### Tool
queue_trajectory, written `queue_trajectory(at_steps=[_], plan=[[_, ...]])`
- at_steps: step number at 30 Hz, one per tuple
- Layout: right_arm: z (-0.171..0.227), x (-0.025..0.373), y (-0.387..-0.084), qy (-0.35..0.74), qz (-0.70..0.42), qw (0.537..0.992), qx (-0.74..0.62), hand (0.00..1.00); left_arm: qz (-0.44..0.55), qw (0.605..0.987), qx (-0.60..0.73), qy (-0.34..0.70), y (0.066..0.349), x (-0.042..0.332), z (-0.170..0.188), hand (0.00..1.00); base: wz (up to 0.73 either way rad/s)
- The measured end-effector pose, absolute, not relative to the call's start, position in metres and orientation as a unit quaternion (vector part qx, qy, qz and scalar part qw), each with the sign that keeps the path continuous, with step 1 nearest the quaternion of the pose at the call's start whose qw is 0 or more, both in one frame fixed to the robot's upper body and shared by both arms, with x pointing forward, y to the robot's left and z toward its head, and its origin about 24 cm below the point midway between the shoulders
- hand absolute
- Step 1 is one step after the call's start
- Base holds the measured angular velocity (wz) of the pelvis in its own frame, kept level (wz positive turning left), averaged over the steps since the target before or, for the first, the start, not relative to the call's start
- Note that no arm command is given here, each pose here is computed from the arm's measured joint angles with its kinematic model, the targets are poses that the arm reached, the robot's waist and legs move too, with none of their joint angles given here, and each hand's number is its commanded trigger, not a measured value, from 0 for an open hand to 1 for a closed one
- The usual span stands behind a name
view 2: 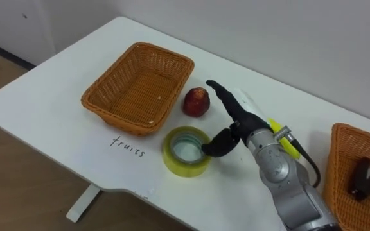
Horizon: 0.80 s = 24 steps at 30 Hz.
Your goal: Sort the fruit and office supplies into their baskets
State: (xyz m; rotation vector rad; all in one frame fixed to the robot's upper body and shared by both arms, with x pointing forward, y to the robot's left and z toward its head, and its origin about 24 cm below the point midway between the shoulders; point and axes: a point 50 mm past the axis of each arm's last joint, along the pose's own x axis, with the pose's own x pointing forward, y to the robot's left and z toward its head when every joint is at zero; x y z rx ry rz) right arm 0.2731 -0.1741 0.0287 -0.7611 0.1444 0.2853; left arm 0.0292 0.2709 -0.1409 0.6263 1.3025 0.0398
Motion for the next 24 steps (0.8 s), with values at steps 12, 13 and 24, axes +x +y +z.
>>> queue_trajectory(at_steps=[12, 13, 24], plan=[[0.012, 0.273, -0.157, 0.091, 0.137, 0.926, -0.341, 0.0, 0.018, 0.734, 0.281, 0.618, 0.268, 0.018, -0.143, 0.0, 0.0], [0.012, 0.273, -0.155, 0.091, 0.137, 0.927, -0.337, 0.0, 0.019, 0.734, 0.281, 0.618, 0.268, 0.018, -0.143, 0.0, 0.0], [0.009, 0.273, -0.155, 0.096, 0.134, 0.917, -0.363, 0.0, 0.009, 0.73, 0.277, 0.624, 0.265, 0.02, -0.144, 0.0, 0.04]])
